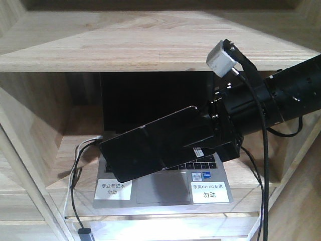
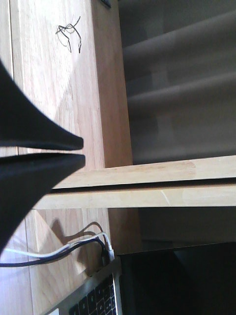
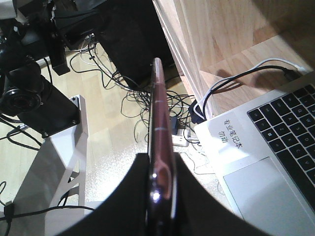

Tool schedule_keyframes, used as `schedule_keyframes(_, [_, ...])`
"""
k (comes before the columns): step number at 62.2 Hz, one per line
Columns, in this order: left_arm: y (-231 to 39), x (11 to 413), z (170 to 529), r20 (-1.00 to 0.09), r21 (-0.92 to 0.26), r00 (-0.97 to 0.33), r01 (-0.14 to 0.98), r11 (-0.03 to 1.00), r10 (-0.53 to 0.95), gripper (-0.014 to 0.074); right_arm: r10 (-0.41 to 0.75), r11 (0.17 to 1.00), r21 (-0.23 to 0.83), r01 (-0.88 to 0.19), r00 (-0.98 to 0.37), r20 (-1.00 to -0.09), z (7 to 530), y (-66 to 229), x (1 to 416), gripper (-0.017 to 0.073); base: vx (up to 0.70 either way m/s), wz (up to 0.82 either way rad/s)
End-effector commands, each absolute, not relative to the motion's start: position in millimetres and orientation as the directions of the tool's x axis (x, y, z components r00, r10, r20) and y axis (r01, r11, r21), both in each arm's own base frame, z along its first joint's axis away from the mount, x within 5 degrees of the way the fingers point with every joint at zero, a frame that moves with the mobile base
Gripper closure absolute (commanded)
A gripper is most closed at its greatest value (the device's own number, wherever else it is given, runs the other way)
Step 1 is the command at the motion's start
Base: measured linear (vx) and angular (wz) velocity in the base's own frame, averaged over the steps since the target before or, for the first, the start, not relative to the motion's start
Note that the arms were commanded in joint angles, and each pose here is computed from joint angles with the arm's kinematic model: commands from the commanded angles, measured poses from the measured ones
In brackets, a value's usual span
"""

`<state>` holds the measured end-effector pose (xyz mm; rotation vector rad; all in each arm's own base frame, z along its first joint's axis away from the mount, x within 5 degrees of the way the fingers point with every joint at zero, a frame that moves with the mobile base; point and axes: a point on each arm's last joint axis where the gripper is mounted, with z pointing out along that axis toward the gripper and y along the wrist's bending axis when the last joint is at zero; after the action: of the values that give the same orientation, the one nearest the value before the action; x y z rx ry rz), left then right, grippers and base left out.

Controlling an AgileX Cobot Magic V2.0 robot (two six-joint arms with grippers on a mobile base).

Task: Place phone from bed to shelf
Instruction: 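Raise the right gripper with the phone above the laptop shelf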

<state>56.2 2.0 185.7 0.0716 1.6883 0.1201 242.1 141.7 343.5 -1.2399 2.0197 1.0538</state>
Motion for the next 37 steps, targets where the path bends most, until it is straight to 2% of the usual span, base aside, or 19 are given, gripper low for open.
schedule_keyframes(1, [1.8,54.9,200.3,-0.994,0.108,-0.014,-0.034,0.994,0.107,0.0592,-0.429,0.194,0.349,-0.917,-0.399,-0.810,365.3,143.8,229.2,0.0561,0.00,0.00])
schedule_keyframes(37, [1.8,54.9,200.3,-0.994,0.108,-0.014,-0.034,0.994,0.107,0.0592,-0.430,0.193,0.350,-0.917,-0.399,-0.810,365.3,143.8,229.0,0.0561,0.00,0.00])
